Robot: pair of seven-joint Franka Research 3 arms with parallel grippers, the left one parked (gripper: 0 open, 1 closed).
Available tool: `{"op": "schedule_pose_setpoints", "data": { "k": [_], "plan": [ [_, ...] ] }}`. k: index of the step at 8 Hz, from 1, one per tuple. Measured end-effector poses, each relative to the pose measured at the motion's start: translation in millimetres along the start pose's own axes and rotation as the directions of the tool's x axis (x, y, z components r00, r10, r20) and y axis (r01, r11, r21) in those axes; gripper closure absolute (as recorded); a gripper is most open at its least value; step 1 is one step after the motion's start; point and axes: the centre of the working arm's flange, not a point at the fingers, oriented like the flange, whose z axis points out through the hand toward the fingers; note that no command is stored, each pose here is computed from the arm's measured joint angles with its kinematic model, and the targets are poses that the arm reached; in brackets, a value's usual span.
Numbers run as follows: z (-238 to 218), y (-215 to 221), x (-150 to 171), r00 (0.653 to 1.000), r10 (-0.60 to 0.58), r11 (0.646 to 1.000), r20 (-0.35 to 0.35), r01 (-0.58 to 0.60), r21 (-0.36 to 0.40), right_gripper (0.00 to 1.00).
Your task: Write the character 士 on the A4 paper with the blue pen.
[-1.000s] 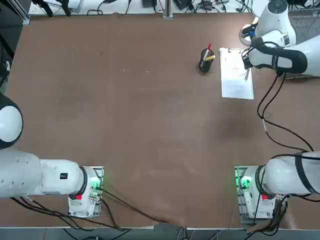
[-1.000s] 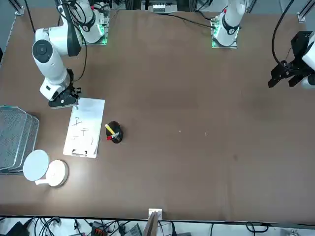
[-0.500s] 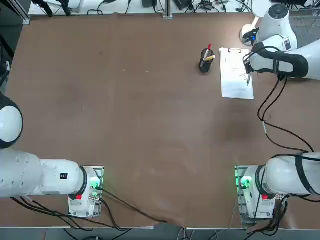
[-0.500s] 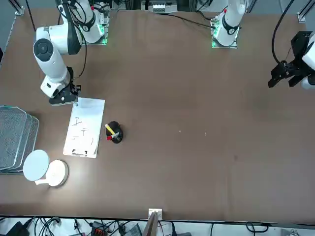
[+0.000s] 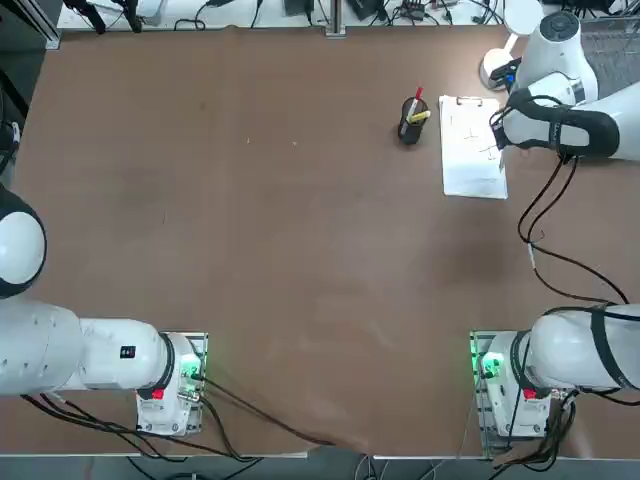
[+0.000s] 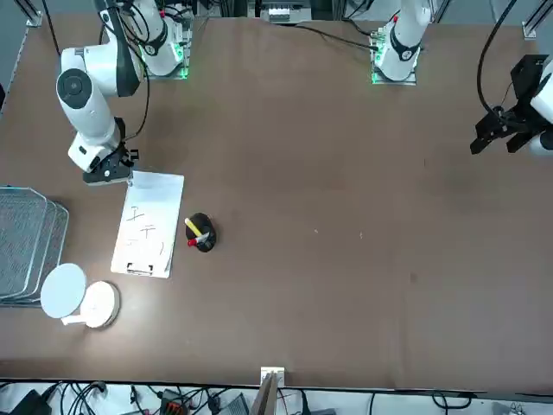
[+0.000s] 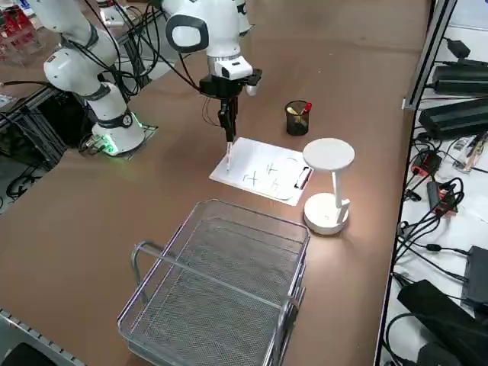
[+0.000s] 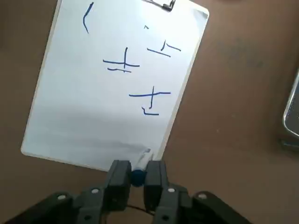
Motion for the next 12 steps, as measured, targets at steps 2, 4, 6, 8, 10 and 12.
{"op": "schedule_pose_setpoints", "data": {
  "k": [2,4,6,8,10,12],
  "plan": [
    [8,1,-5,1.0,0.004,1.0,-0.009,-0.004,0.007,0.81],
    [12,1,-7,1.0,0.006,1.0,-0.006,-0.006,0.01,0.81],
    [16,1,-8,1.0,0.008,1.0,-0.007,-0.008,0.013,0.81],
    [19,4,-10,1.0,0.015,1.0,-0.008,-0.014,0.016,0.81],
    [20,4,-10,1.0,0.016,1.0,-0.01,-0.016,0.016,0.81],
    [20,4,-10,1.0,0.017,1.0,-0.013,-0.017,0.017,0.81]
  ]
}}
